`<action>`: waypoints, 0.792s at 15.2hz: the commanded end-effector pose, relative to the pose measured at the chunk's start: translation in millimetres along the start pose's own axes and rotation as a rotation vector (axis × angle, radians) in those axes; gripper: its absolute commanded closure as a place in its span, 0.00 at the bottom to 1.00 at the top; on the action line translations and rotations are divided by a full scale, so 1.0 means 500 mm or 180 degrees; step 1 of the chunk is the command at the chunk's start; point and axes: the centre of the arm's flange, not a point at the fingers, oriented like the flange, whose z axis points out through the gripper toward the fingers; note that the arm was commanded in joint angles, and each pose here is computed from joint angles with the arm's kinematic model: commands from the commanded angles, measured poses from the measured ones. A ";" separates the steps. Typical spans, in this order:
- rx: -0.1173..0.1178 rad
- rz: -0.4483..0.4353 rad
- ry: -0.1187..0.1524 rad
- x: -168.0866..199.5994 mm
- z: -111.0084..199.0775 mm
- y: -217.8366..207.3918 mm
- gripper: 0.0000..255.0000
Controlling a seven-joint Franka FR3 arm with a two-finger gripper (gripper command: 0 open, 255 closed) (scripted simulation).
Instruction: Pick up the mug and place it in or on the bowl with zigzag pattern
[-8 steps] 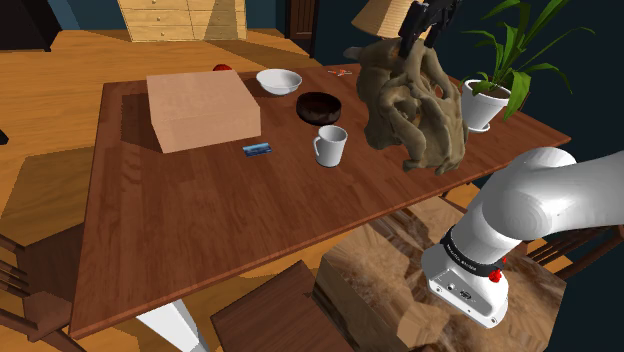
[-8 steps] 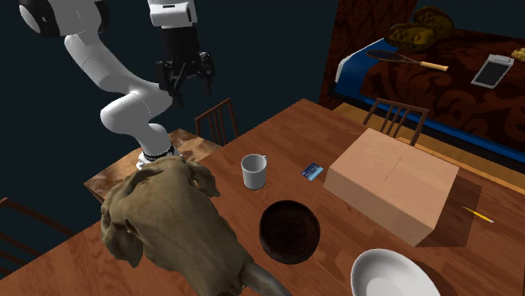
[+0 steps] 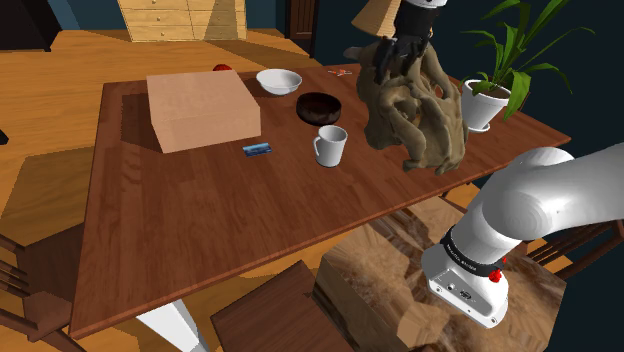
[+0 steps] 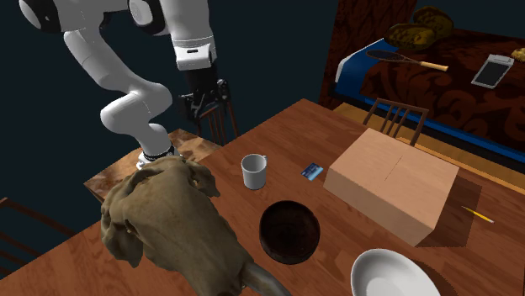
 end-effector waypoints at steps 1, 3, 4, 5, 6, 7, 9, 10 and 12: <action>0.0059 0.0051 -0.0045 0.027 0.050 -0.003 0.00; 0.0116 0.0100 -0.0092 0.047 0.099 -0.011 0.00; 0.0145 0.0124 -0.0116 0.056 0.123 -0.015 0.00; 0.0173 0.0148 -0.0139 0.066 0.148 -0.019 0.00; 0.0202 0.0172 -0.0163 0.075 0.172 -0.024 0.00; 0.0231 0.0197 -0.0187 0.085 0.197 -0.028 0.00; 0.0288 0.0245 -0.0234 0.103 0.246 -0.038 0.00; 0.0317 0.0269 -0.0258 0.111 0.271 -0.043 0.00; 0.0374 0.0318 -0.0305 0.129 0.321 -0.053 0.00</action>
